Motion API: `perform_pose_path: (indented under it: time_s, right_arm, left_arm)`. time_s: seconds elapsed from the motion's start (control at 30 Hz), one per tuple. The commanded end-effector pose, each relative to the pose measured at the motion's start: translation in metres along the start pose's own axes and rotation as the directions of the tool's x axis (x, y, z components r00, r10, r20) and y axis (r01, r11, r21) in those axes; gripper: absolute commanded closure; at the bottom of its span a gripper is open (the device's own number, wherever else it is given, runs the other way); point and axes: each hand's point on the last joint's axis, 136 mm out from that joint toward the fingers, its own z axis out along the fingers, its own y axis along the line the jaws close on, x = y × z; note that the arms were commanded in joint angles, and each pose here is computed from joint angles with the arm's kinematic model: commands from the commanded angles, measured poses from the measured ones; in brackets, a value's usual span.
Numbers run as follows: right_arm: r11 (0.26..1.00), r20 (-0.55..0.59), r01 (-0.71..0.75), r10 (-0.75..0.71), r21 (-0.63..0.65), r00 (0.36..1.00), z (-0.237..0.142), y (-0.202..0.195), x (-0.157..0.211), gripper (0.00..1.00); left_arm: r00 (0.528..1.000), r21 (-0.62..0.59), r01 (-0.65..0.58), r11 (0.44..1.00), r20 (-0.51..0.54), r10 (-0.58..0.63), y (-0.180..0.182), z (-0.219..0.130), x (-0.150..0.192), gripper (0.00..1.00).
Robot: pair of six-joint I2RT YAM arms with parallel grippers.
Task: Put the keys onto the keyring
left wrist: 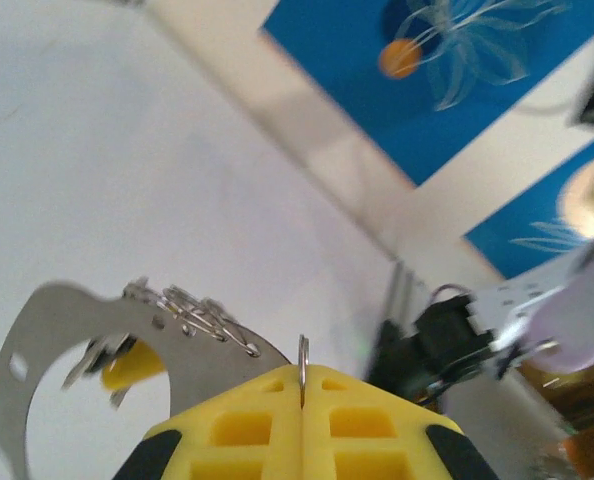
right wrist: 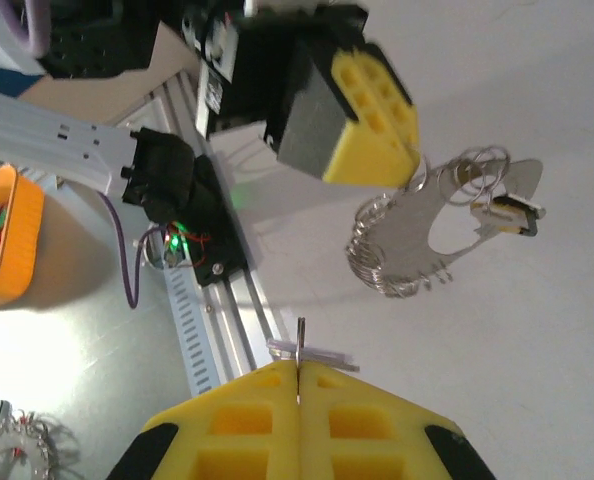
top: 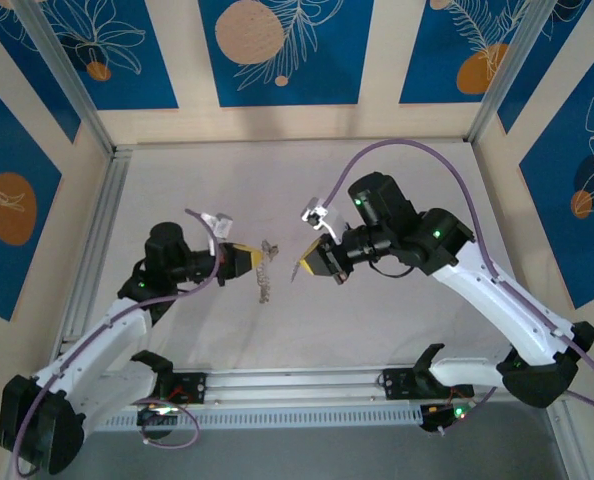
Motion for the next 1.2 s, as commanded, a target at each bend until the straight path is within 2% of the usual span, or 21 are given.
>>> perform_pose_path:
  time_s: [0.0, 0.07, 0.2, 0.43, 0.67, 1.1, 1.17]
  right_arm:
    - [1.000, 0.057, -0.010, 0.011, -0.030, 0.998, -0.002, -0.005, -0.002, 1.00]
    - [0.999, 0.056, -0.028, 0.030, -0.021, 0.998, 0.006, -0.018, 0.007, 1.00]
    - [0.997, 0.056, -0.075, 0.077, -0.024, 0.995, 0.022, -0.040, 0.024, 1.00]
    - [0.999, 0.105, -0.029, 0.027, 0.021, 0.994, 0.030, -0.056, 0.038, 1.00]
    - [0.990, 0.126, -0.129, 0.122, 0.050, 0.984, 0.038, -0.082, 0.059, 1.00]
    - [0.980, 0.145, -0.197, 0.191, 0.034, 0.971, 0.057, -0.117, 0.065, 1.00]
    - [0.978, 0.142, -0.206, 0.200, 0.031, 0.969, 0.062, -0.122, 0.066, 1.00]
  left_arm:
    - [0.990, -0.235, 0.011, 0.972, -0.132, -0.044, 0.041, 0.005, 0.032, 1.00]
    - [0.979, -0.322, 0.036, 0.946, -0.179, -0.098, 0.060, 0.008, 0.049, 1.00]
    - [0.967, -0.399, 0.057, 0.915, -0.205, -0.150, 0.083, 0.016, 0.063, 1.00]
    - [0.963, -0.424, 0.060, 0.904, -0.215, -0.165, 0.105, 0.048, 0.064, 1.00]
    - [0.946, -0.495, 0.054, 0.867, -0.252, -0.203, 0.145, 0.080, 0.069, 1.00]
    - [0.892, -0.527, -0.002, 0.850, -0.385, -0.237, 0.166, 0.087, 0.092, 1.00]
    - [0.881, -0.522, -0.014, 0.853, -0.410, -0.236, 0.164, 0.087, 0.092, 0.91]
